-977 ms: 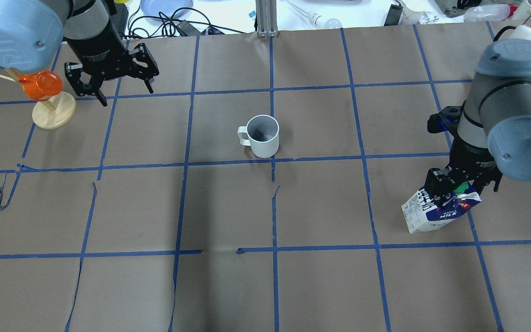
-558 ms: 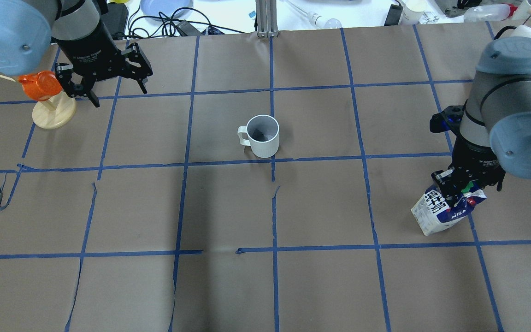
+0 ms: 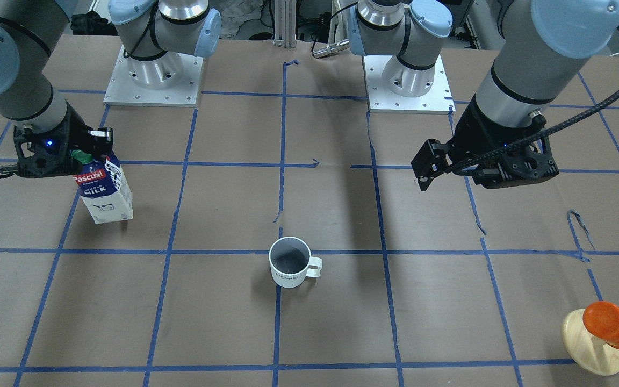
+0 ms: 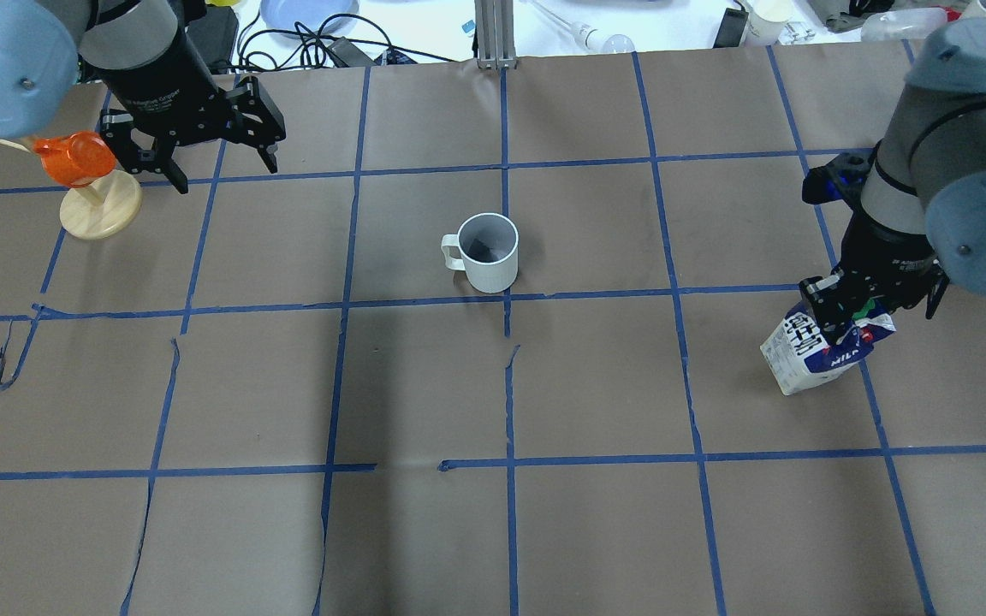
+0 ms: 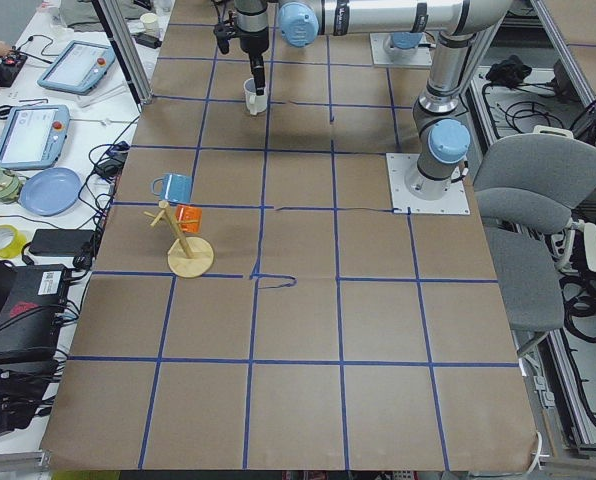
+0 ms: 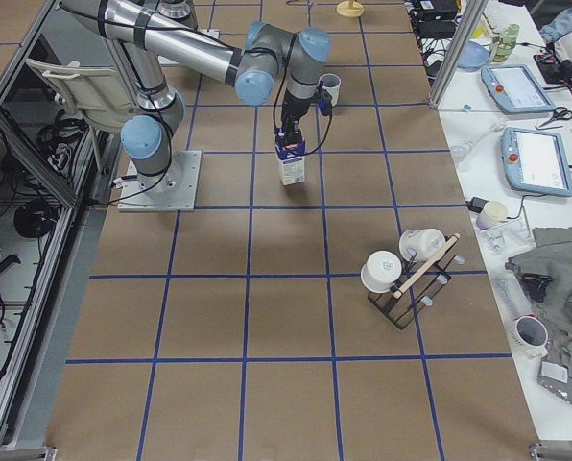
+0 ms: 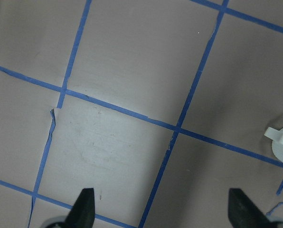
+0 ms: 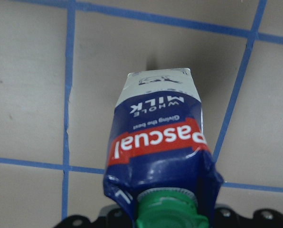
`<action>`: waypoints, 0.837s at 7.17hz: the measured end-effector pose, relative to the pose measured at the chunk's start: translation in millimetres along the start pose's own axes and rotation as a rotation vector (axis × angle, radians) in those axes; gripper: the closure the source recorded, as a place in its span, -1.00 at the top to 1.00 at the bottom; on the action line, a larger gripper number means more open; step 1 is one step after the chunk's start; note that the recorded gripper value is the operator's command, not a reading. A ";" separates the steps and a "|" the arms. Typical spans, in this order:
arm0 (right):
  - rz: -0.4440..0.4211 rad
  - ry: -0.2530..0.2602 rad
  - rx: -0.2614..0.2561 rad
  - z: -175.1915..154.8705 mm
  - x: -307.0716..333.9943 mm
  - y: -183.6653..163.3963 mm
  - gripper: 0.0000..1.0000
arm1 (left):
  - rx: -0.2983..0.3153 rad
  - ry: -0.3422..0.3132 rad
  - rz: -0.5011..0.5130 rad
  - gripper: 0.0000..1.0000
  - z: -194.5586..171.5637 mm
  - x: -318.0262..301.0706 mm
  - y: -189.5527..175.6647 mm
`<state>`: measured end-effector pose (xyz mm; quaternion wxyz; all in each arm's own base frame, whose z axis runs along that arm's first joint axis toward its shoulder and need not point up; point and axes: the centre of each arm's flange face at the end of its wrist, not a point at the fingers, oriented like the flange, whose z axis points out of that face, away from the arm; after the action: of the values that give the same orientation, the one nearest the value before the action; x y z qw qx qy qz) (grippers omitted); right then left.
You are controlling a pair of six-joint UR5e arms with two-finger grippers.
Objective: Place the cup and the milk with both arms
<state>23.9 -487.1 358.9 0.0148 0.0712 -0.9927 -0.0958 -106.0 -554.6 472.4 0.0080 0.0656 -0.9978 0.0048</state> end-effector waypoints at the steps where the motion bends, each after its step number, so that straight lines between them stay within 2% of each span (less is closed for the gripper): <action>1: 0.014 -0.025 0.032 -11.4 -7.3 -26.4 -0.66 | 0.005 0.002 0.053 1.00 -3.0 -1.0 1.8; 4: 0.050 -0.029 0.103 -40.7 -92.6 -108.4 -0.61 | 0.026 -0.003 0.110 1.00 -12.4 -2.1 7.3; 6: 0.109 -0.044 0.118 -40.4 -163.1 -125.5 -0.61 | 0.027 -0.006 0.126 1.00 -14.4 -2.8 11.1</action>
<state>204.4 -593.0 371.8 -0.0062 0.0157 -0.9991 -0.0377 -104.5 -543.1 486.6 0.0037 0.0028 -0.9998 0.0187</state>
